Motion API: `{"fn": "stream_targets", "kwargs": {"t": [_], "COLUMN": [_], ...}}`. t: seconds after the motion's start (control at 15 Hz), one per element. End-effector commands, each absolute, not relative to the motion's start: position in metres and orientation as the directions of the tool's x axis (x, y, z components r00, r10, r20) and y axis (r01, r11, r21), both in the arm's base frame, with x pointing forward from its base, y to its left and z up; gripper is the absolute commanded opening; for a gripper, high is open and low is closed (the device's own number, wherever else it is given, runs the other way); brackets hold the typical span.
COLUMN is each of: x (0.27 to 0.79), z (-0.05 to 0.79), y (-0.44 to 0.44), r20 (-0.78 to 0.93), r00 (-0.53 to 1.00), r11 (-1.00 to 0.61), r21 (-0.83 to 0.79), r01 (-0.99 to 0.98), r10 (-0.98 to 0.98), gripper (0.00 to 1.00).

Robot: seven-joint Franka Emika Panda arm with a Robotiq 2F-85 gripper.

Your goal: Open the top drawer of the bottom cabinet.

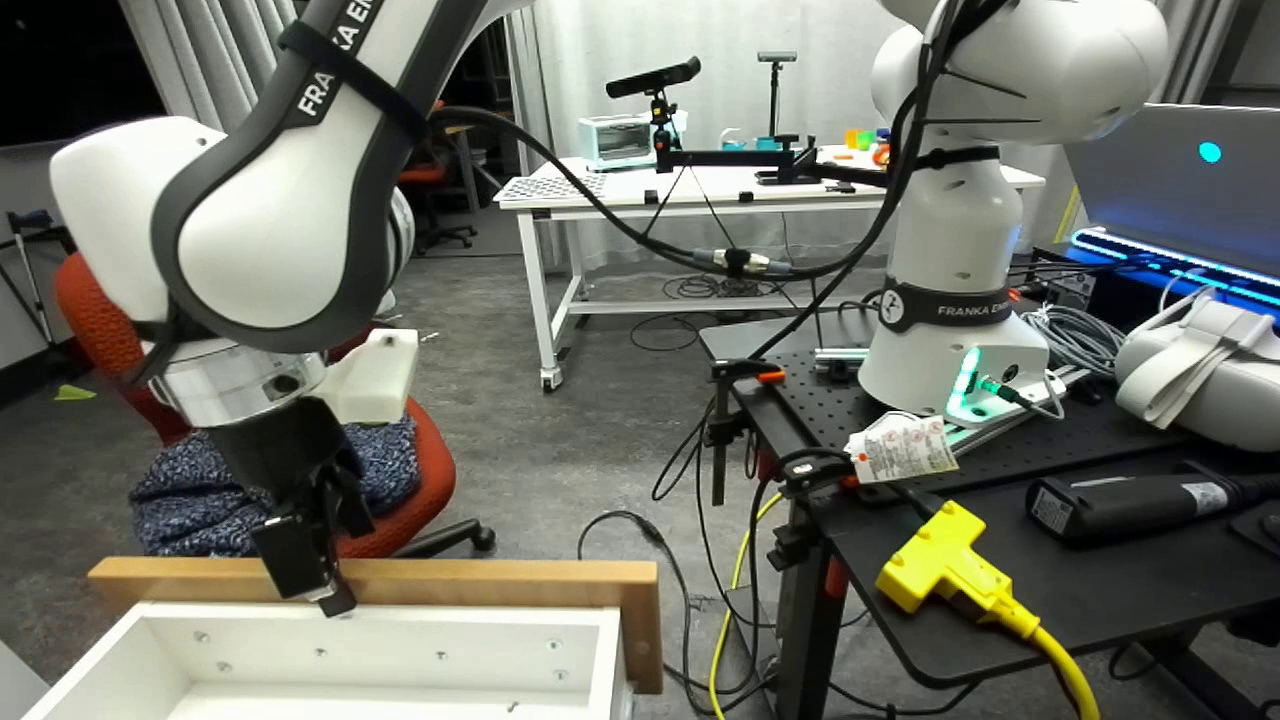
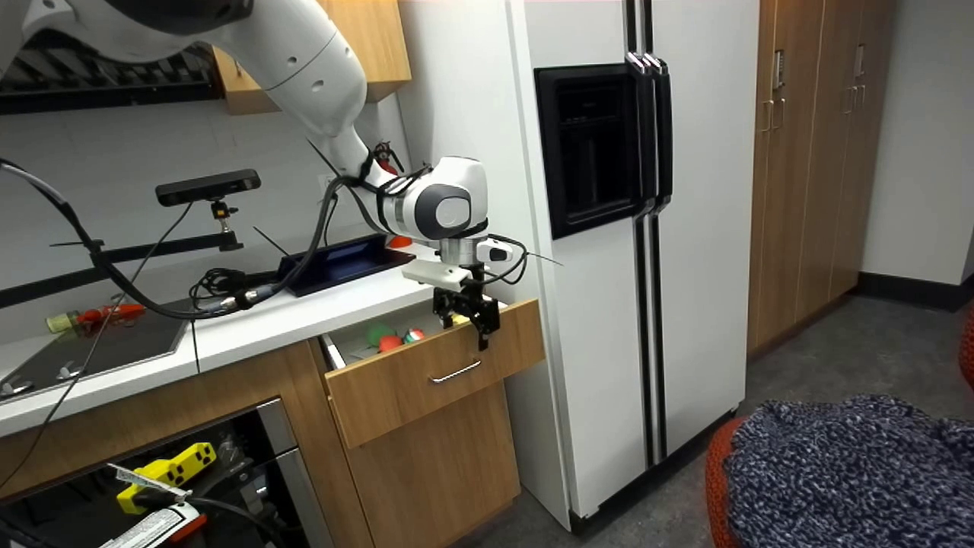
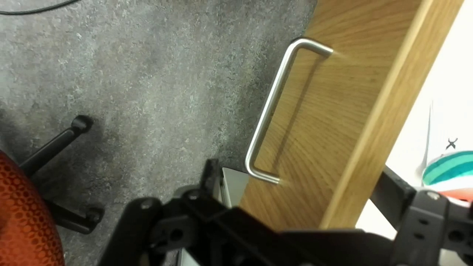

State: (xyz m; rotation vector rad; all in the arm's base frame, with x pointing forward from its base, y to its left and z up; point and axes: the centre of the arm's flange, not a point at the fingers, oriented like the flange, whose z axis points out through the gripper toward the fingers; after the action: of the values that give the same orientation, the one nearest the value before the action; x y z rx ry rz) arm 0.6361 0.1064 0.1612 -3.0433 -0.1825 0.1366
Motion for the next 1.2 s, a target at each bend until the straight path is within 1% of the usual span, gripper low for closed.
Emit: {"fn": "stream_targets", "kwargs": {"t": [0.0, 0.27, 0.8, 1.13], "x": [0.616, 0.61, 0.605, 0.605], "z": [0.173, 0.175, 0.181, 0.182], "y": [0.097, 0.092, 0.086, 0.084], "r20": [-0.129, -0.154, -0.156, -0.138], "r00": [0.984, 0.983, 0.988, 0.99], "r11": [-0.992, -0.995, -0.988, -0.983], "r21": [-0.056, -0.011, 0.148, 0.185], "r01": [0.117, 0.1, 0.043, 0.007], "r10": [0.123, 0.1, 0.019, -0.019], "gripper": [1.0, 1.0, 1.0, 1.0]}}
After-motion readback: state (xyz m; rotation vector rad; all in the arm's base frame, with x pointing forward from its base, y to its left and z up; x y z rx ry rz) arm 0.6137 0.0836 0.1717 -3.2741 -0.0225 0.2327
